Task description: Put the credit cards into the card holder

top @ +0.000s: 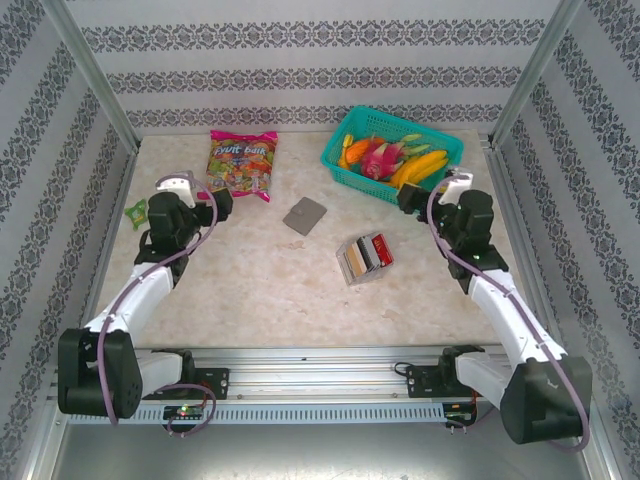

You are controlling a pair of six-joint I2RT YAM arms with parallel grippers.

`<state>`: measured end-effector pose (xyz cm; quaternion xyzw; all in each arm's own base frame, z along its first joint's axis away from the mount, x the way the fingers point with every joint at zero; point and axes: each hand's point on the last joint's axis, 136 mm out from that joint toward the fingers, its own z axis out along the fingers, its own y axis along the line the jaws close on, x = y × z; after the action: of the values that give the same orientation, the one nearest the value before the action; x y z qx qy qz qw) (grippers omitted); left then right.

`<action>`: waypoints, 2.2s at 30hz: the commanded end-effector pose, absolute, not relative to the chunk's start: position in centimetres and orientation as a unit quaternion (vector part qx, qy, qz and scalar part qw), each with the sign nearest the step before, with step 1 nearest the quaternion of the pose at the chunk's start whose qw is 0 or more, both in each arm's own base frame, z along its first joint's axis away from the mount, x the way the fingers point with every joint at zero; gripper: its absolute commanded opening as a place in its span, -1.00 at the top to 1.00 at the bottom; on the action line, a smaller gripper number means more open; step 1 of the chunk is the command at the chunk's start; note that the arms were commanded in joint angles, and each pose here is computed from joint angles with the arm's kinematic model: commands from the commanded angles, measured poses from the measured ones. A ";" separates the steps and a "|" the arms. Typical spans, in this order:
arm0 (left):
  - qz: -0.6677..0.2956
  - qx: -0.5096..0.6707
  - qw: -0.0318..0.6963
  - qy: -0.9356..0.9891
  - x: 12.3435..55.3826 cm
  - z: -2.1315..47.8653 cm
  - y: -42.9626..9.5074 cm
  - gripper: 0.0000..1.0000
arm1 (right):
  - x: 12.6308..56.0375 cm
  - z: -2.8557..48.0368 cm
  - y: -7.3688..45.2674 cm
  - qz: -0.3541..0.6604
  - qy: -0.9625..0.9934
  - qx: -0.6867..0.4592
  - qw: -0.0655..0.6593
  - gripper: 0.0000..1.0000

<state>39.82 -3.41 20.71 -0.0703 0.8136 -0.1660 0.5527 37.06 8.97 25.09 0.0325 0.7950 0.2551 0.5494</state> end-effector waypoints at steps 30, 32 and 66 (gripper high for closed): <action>-0.195 0.086 0.183 0.960 48.2 7.7 -22.7 -0.85 | 22.2 7.5 18.6 0.218 0.954 0.039 0.203 -0.60; -0.180 0.095 0.178 0.963 48.5 7.1 -23.4 -0.92 | 23.0 7.4 17.9 0.224 0.949 0.056 0.215 -0.63; 0.040 0.147 0.030 0.988 31.5 -0.8 -16.7 -0.38 | 30.8 13.0 15.6 0.301 0.902 0.088 0.297 -0.75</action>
<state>38.21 -21.79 2.55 0.1727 0.9753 -0.0402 0.1319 31.57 16.52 12.72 0.0903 0.9006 0.3130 0.2877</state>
